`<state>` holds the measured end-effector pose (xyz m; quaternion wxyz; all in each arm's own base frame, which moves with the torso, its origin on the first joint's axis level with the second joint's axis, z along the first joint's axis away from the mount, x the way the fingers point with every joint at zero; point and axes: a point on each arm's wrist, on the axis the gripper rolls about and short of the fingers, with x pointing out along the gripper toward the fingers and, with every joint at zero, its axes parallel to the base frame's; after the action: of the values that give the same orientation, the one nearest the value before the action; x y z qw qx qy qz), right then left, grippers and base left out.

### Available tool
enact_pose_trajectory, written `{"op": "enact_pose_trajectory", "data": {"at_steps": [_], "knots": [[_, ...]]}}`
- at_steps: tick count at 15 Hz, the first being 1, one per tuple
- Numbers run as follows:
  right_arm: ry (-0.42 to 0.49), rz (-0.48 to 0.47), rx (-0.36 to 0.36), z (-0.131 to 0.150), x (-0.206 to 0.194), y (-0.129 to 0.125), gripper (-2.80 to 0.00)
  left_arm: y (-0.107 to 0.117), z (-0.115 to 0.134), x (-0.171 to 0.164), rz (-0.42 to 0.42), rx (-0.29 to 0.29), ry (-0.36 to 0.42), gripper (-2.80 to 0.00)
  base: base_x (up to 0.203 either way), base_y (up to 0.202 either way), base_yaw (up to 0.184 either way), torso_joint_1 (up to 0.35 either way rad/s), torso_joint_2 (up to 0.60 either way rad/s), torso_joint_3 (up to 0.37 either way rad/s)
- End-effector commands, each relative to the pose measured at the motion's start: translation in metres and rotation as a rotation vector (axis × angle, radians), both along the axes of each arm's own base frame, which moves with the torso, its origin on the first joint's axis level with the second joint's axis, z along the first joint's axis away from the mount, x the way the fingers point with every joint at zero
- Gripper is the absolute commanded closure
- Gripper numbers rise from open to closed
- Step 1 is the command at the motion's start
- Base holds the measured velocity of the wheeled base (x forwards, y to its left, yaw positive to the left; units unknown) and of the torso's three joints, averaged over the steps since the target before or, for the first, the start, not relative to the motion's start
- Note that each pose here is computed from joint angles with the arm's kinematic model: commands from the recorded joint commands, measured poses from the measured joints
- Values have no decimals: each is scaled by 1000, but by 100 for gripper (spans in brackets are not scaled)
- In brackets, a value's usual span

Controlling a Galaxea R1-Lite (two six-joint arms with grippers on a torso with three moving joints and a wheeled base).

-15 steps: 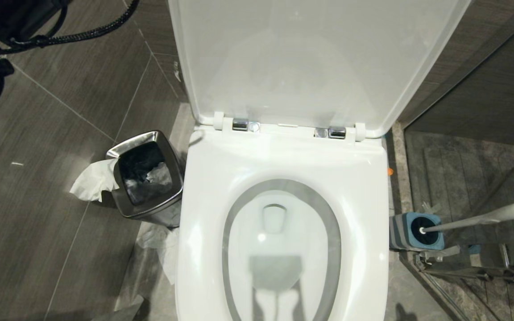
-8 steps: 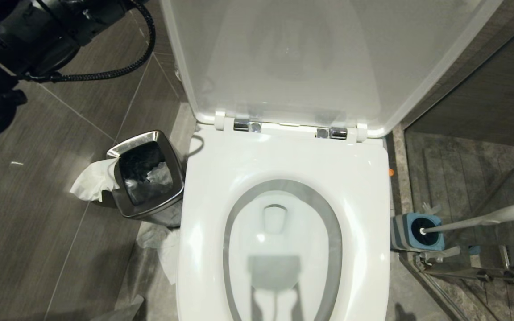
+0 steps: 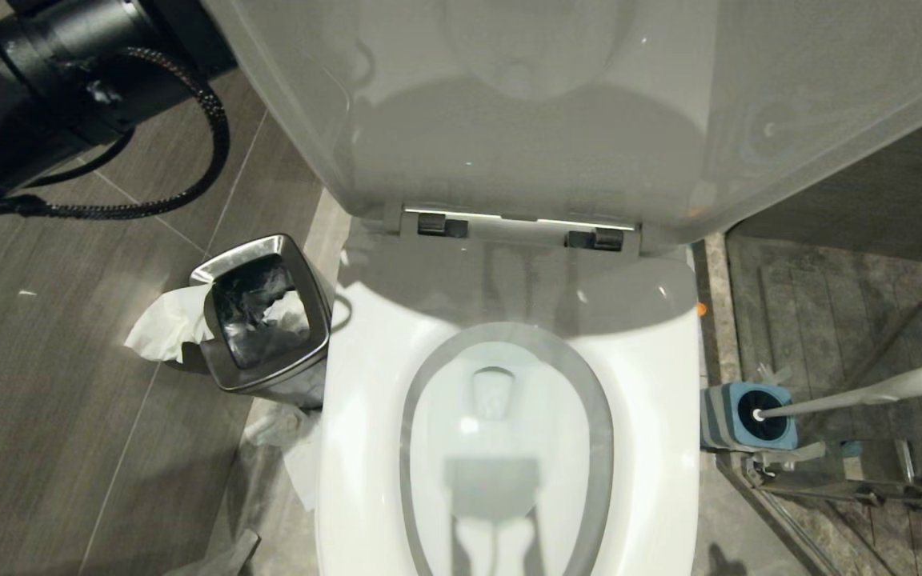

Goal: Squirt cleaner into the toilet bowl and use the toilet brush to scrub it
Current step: Close the toilet lid

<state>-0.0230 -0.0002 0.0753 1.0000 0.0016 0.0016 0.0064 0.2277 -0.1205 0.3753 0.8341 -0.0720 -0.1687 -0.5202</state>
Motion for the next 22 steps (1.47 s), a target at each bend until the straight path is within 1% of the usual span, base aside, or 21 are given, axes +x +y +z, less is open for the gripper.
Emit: {"op": "enact_pose_trajectory", "data": {"at_steps": [1, 7, 9, 10, 12, 13, 14, 16, 22], "knots": [[1, 1, 0, 0, 0, 0, 0, 12, 8, -24, 0, -24, -22, 0, 0, 0, 0, 0, 0, 0], [1, 1, 0, 0, 0, 0, 0, 18, 20, -38, -2, -48, -64, 0, 0, 0, 0, 0, 0, 0], [3, 1, 0, 0, 0, 0, 0, 27, 20, -38, 36, -48, -61, 0, 0, 0, 0, 0, 0, 0], [1, 1, 0, 0, 0, 0, 0, 33, 22, -45, 48, -50, -65, 0, 0, 0, 0, 0, 0, 0], [1, 1, 0, 0, 0, 0, 0, 41, 21, -62, 59, -21, -2, 0, 0, 0, 0, 0, 0, 0], [1, 1, 0, 0, 0, 0, 0, 44, 19, -69, 58, 2, 50, 0, 0, 0, 0, 0, 0, 0], [3, 1, 0, 0, 0, 0, 0, 47, 20, -76, 57, 12, 70, 0, 0, 0, 0, 0, 0, 0], [2, 1, 0, 0, 0, 0, 0, 49, 22, -80, 57, 13, 72, 0, 0, 0, 0, 0, 0, 0], [1, 0, 0, 0, 0, 0, 0, 56, 28, -95, 63, -2, 42, 0, 0, 0, 0, 0, 0, 0]]}}
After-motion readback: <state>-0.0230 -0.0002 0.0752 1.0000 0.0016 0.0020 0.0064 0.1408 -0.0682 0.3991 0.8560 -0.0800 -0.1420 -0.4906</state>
